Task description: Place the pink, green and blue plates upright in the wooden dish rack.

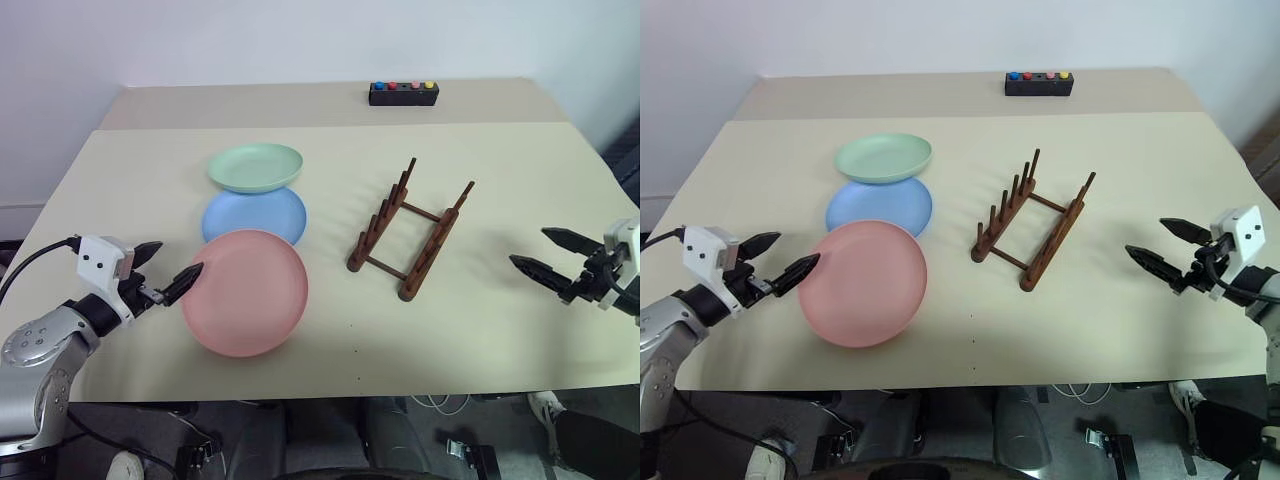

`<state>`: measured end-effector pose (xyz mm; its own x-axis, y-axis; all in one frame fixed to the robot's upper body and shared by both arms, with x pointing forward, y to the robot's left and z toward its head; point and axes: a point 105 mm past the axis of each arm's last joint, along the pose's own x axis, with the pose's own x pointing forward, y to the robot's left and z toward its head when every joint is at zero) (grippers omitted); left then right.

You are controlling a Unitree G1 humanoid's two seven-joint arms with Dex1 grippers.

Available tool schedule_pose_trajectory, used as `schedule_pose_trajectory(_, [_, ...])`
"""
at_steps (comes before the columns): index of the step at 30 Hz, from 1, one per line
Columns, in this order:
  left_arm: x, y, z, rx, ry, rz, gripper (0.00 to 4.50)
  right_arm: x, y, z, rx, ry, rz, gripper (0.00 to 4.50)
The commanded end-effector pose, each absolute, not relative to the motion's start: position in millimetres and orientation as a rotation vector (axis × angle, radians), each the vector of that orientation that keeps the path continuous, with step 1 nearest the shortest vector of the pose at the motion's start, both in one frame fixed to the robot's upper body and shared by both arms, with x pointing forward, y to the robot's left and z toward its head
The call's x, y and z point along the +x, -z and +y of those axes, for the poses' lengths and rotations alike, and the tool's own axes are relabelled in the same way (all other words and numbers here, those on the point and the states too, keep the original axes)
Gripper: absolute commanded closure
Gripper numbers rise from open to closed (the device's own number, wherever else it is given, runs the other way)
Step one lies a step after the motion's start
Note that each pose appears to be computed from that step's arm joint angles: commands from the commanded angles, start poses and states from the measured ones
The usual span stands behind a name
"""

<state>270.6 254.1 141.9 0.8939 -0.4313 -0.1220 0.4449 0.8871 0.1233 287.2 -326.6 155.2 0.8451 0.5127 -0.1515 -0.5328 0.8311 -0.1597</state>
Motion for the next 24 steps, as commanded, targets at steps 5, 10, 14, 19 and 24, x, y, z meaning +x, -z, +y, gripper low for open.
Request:
schedule_pose_trajectory(5, [274,-152,250,0.176,0.47,0.058,0.0,286,-156,-325,-0.206,-0.546,0.075,0.02])
schedule_pose_trajectory(10, [273,-151,243,0.166,0.5,0.056,0.0,283,-156,-323,-0.202,-0.552,0.074,0.02])
schedule_pose_trajectory(14, [272,-150,239,0.155,0.504,0.053,0.0,281,-155,-324,-0.201,-0.547,0.083,0.02])
schedule_pose_trajectory(19, [271,-147,232,0.146,0.52,0.053,0.0,283,-155,-318,-0.199,-0.566,0.081,0.02])
schedule_pose_trajectory(24, [272,-147,229,0.139,0.532,0.051,0.0,280,-154,-319,-0.197,-0.563,0.086,0.02])
